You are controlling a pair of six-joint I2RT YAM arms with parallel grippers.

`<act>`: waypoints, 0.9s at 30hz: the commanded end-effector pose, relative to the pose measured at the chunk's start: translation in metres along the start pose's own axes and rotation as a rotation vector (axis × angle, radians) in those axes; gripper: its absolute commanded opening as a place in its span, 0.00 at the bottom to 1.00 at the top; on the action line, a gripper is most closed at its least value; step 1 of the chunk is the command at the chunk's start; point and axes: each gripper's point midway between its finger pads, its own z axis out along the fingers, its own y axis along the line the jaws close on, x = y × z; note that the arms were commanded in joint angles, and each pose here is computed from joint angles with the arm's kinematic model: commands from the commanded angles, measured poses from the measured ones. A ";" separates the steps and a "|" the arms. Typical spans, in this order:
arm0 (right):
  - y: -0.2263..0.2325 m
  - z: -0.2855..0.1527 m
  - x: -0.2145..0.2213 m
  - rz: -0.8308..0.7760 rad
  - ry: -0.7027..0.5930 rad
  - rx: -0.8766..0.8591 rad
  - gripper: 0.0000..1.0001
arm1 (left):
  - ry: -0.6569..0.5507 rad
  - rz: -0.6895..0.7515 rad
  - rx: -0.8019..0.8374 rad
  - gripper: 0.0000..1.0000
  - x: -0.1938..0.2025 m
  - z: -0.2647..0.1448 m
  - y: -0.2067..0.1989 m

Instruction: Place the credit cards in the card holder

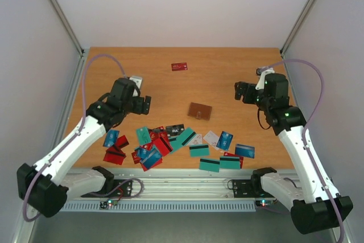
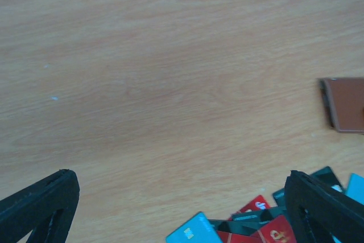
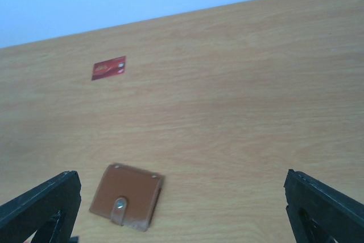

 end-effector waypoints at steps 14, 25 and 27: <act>-0.073 0.042 0.075 -0.022 0.056 0.195 0.99 | -0.234 -0.035 -0.188 0.99 0.026 0.031 0.075; -0.102 0.060 0.111 -0.089 -0.040 0.277 0.98 | -0.284 -0.221 -0.288 0.99 0.062 0.074 0.144; -0.103 0.065 0.115 -0.105 -0.064 0.270 0.99 | -0.312 -0.214 -0.276 0.99 0.057 0.078 0.144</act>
